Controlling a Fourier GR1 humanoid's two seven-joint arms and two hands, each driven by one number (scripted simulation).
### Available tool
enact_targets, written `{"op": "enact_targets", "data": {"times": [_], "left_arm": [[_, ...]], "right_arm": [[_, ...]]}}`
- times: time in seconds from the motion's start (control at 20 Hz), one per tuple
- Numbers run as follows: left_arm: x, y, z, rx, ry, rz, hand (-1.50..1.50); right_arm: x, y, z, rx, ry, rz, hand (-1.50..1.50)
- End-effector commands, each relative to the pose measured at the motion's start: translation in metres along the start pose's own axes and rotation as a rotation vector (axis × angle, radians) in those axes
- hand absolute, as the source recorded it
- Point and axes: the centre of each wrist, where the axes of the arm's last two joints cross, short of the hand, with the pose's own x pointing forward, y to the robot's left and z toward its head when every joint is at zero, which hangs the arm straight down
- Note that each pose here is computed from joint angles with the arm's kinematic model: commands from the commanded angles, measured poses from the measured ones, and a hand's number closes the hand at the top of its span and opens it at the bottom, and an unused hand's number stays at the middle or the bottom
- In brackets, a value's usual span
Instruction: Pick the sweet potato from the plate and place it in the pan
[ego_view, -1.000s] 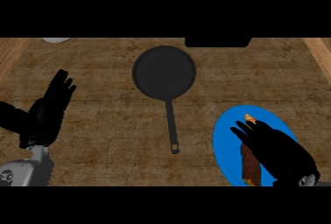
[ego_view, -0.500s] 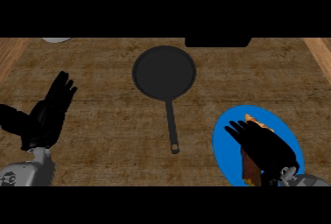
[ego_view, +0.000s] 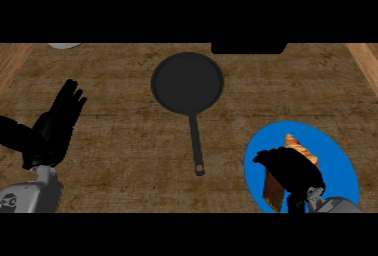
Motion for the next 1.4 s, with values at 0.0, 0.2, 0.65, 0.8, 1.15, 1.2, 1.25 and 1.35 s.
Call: {"op": "enact_targets", "data": {"times": [0.0, 0.2, 0.65, 0.8, 1.15, 1.2, 1.25, 1.35], "left_arm": [[-0.001, -0.011, -0.010, 0.014, 0.002, -0.002, 0.00], [-0.001, -0.019, 0.011, 0.000, 0.008, 0.004, 0.00], [-0.023, -0.009, 0.000, -0.006, 0.004, 0.011, 0.00], [-0.009, -0.015, -0.007, 0.011, 0.010, -0.005, 0.00], [0.005, -0.024, -0.006, -0.080, -0.026, -0.005, 0.00], [0.009, -0.032, -0.009, -0.092, -0.033, 0.011, 0.00], [0.007, -0.034, -0.008, -0.105, -0.018, 0.000, 0.00], [0.004, -0.038, -0.008, -0.112, -0.015, -0.004, 0.00]], "right_arm": [[-0.003, -0.005, 0.004, -0.027, -0.079, 0.011, 1.50], [0.005, 0.012, 0.002, -0.028, -0.082, 0.019, 1.50], [-0.014, 0.004, -0.013, -0.133, -0.106, -0.054, 1.50], [-0.011, 0.011, 0.006, -0.298, -0.119, -0.015, 1.50], [0.127, -0.067, -0.026, -0.506, 0.084, -0.120, 1.50], [0.135, -0.078, -0.024, -0.569, 0.104, -0.098, 1.50], [0.145, -0.085, -0.022, -0.632, 0.124, -0.078, 1.50], [0.158, -0.105, -0.017, -0.737, 0.172, -0.061, 1.50]]}}
